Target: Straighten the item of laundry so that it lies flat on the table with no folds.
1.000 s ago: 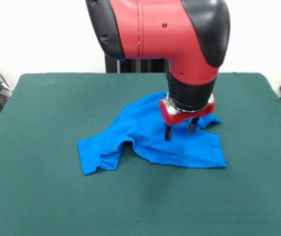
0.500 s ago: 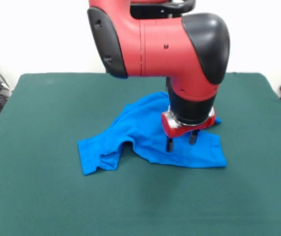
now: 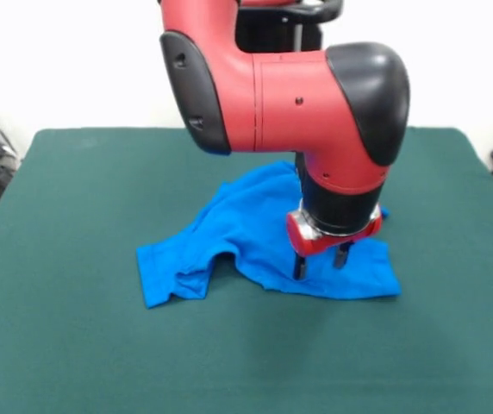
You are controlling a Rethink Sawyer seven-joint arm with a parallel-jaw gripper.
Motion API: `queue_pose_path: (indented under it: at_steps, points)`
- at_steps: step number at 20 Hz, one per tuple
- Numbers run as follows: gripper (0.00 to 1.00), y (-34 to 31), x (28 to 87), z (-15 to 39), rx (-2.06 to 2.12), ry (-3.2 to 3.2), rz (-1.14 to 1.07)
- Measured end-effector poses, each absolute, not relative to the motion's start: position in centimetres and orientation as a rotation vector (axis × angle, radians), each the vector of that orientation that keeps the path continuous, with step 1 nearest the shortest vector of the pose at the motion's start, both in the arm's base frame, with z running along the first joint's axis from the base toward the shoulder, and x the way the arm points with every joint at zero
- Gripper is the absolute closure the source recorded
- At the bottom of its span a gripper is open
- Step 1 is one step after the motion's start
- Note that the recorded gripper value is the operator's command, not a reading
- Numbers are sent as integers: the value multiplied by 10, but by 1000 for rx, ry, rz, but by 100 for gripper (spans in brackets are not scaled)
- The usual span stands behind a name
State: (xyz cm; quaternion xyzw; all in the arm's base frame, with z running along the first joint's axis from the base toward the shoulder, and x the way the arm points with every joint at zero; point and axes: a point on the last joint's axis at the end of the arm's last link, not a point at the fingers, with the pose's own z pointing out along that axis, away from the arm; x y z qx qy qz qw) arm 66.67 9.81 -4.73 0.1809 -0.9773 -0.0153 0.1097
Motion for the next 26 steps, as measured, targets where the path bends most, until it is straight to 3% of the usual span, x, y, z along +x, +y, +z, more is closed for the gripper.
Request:
queue_pose_path:
  at_steps: [26]
  points:
    - [0, 131, 713, -50, 584, -2925, 85]
